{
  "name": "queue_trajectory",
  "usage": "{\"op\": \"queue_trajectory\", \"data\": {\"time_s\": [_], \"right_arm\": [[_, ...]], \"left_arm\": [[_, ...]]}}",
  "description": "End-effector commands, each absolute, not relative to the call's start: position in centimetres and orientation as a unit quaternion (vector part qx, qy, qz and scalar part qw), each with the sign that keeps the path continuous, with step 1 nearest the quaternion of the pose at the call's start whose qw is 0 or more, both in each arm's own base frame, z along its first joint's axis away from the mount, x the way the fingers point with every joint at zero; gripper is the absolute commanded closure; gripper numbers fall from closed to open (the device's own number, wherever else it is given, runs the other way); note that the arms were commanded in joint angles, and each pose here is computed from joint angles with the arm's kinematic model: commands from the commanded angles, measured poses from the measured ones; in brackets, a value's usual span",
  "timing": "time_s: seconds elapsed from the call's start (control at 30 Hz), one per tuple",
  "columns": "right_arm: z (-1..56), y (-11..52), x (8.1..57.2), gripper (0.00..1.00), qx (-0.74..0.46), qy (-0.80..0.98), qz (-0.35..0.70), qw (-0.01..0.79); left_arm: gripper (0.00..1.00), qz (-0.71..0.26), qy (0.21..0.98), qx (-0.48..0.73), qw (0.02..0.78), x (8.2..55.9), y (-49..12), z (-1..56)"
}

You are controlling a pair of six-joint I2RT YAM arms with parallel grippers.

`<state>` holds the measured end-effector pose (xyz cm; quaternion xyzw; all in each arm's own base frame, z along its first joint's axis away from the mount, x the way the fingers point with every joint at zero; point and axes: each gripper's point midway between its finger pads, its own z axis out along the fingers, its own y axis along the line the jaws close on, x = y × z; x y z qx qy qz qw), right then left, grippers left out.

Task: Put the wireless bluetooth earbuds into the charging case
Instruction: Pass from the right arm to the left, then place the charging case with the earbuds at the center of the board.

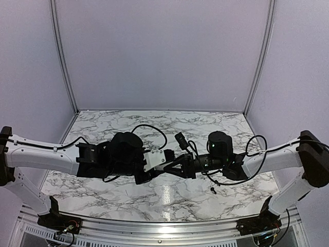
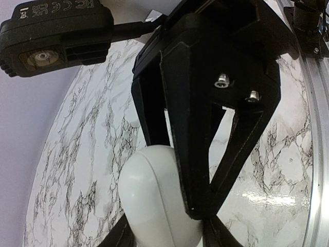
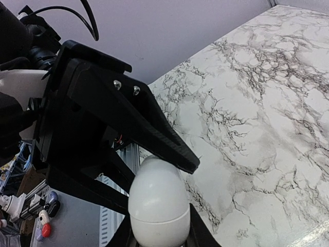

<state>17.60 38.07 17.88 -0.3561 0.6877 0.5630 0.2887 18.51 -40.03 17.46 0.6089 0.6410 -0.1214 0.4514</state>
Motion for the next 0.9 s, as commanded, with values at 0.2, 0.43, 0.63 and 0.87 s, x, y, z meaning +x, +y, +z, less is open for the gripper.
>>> {"op": "queue_trajectory", "data": {"time_s": [0.2,0.43,0.63,0.87], "right_arm": [[20.3,38.7,17.7,0.71,-0.365,0.659,0.581,0.309],[21.1,36.3,20.2,0.46,-0.345,0.670,0.559,0.347],[20.7,32.2,24.2,0.41,-0.314,0.707,0.492,0.399],[18.7,25.5,29.5,0.37,-0.255,0.776,0.354,0.456]], "left_arm": [[0.76,-0.127,0.660,0.588,0.450,18.9,-39.7,17.7],[0.76,-0.184,0.708,0.520,0.441,20.8,-37.4,17.3],[0.76,-0.213,0.779,0.422,0.413,24.5,-34.0,15.2],[0.74,-0.231,0.856,0.303,0.350,28.3,-29.5,10.8]]}}
